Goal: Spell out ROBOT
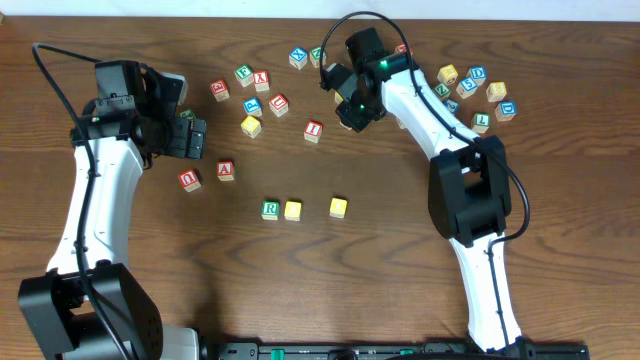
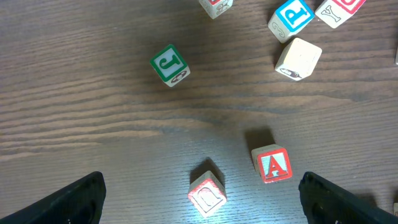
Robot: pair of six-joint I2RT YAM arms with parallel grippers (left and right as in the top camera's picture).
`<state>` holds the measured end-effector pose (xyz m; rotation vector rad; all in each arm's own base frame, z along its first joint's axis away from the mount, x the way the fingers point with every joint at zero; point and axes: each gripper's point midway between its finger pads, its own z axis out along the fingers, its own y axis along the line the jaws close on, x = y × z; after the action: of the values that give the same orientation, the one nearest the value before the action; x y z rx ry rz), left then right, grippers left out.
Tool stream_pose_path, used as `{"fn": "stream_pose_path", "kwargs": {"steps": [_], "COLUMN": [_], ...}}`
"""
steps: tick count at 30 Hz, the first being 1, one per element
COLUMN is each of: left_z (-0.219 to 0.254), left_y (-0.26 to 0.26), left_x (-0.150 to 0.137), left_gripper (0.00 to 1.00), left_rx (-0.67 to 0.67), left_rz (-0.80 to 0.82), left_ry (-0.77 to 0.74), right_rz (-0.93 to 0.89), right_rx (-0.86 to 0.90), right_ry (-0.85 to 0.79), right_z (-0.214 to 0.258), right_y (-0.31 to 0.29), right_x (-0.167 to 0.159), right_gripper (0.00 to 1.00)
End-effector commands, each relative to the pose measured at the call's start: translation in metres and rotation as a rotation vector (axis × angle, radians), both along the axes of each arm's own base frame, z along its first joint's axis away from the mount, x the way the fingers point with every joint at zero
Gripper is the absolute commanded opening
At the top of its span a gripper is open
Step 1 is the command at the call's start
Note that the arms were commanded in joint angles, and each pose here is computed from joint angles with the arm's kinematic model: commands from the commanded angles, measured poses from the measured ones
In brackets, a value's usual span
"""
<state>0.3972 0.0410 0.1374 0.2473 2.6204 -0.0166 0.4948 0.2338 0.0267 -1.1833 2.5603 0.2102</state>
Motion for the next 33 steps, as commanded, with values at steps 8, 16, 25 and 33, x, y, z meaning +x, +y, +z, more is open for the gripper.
{"fn": "stream_pose_path", "kwargs": {"steps": [8,16,25,33], "left_z": [0.004,0.004,0.004,0.004], "left_y": [-0.002,-0.002,-0.002,-0.002], "left_x": [0.005,0.005,0.005,0.005], "left_gripper": [0.98,0.98,0.98,0.97], "left_rx": [-0.006,-0.006,-0.006,-0.006], "left_rz": [-0.012,-0.012,-0.012,-0.012], "left_ry": [-0.009,-0.009,-0.009,-0.009], "right_rz": [-0.012,-0.026,-0.042,-0.040], "right_rx": [0.054,0.066,0.096,0.110], "right_ry": [-0.090,-0.103,-0.065,-0.061], "right_z": [0.059,0.082,0.081,0.093], "right_y": [0.012,0.013,0.016,0.016], "right_x": [0.021,0.022,0.016,0.011], "right_gripper": [0.25,0.24,0.23,0.22]}}
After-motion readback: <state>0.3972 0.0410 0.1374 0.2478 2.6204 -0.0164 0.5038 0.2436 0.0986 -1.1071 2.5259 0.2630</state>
